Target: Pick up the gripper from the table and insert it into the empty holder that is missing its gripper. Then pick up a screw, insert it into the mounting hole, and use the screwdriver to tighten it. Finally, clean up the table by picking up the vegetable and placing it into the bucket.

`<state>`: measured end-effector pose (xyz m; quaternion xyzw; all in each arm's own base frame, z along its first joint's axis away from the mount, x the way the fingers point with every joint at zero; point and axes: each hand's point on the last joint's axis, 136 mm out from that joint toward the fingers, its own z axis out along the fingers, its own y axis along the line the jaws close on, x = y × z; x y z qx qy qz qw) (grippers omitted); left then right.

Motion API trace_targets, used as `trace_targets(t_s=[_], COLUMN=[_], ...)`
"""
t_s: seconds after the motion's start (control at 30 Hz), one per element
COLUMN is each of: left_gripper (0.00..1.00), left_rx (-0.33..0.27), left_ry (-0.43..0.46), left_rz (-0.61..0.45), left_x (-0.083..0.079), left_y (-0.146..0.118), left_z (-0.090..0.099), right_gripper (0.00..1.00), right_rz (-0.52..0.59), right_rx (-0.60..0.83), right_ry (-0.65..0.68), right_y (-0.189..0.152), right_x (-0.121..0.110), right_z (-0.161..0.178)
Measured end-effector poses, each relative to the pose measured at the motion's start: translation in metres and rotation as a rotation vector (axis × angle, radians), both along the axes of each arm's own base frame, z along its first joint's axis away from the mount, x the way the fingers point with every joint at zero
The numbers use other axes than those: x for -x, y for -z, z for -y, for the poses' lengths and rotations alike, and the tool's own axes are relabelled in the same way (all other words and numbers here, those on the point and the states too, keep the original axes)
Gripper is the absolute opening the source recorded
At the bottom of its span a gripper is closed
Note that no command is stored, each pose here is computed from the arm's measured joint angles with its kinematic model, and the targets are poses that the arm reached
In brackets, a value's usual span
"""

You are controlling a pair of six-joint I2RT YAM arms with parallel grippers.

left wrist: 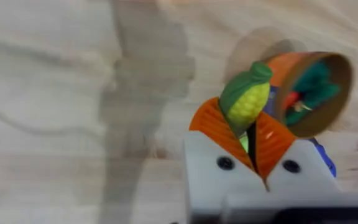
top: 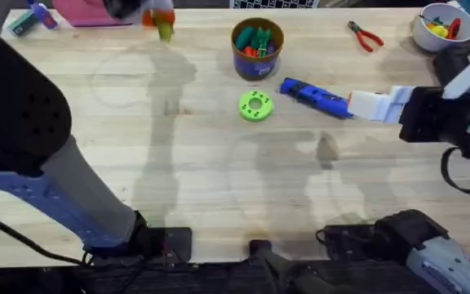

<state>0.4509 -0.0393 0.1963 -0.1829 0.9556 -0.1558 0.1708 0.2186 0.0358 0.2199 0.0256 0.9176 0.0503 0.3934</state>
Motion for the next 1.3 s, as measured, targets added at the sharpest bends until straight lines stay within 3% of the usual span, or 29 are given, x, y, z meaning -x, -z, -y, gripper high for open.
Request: trace_targets(t_s=[0.2, 0.37, 0.47, 0.7, 1.0, 1.17, 1.3], left_gripper=[0.036, 0.036, 0.036, 0.036, 0.036, 0.036, 0.036], left_rx=[-0.064, -0.087, -0.091, -0.125, -0.141, -0.152, -0.156], left_ry=[0.281, 0.475, 0.547, 0.609, 0.662, 0.676, 0.675], left_rz=[0.220, 0.259, 0.272, 0.327, 0.245, 0.184, 0.178], left_x=[-0.014, -0.001, 0.004, -0.005, -0.022, -0.024, -0.025], left_y=[-0.061, -0.064, -0.062, -0.056, 0.007, 0.039, 0.043], left_z=[0.050, 0.104, 0.129, 0.160, 0.189, 0.195, 0.194], right_gripper=[0.994, 0.993, 0.992, 0.992, 0.994, 0.994, 0.994], right_rz=[0.000, 0.000, 0.000, 0.000, 0.000, 0.000, 0.000], right_rx=[0.000, 0.000, 0.000, 0.000, 0.000, 0.000, 0.000], right_ry=[0.000, 0.000, 0.000, 0.000, 0.000, 0.000, 0.000], right_y=[0.000, 0.000, 0.000, 0.000, 0.000, 0.000, 0.000], right_x=[0.000, 0.000, 0.000, 0.000, 0.000, 0.000, 0.000], right_z=[0.000, 0.000, 0.000, 0.000, 0.000, 0.000, 0.000])
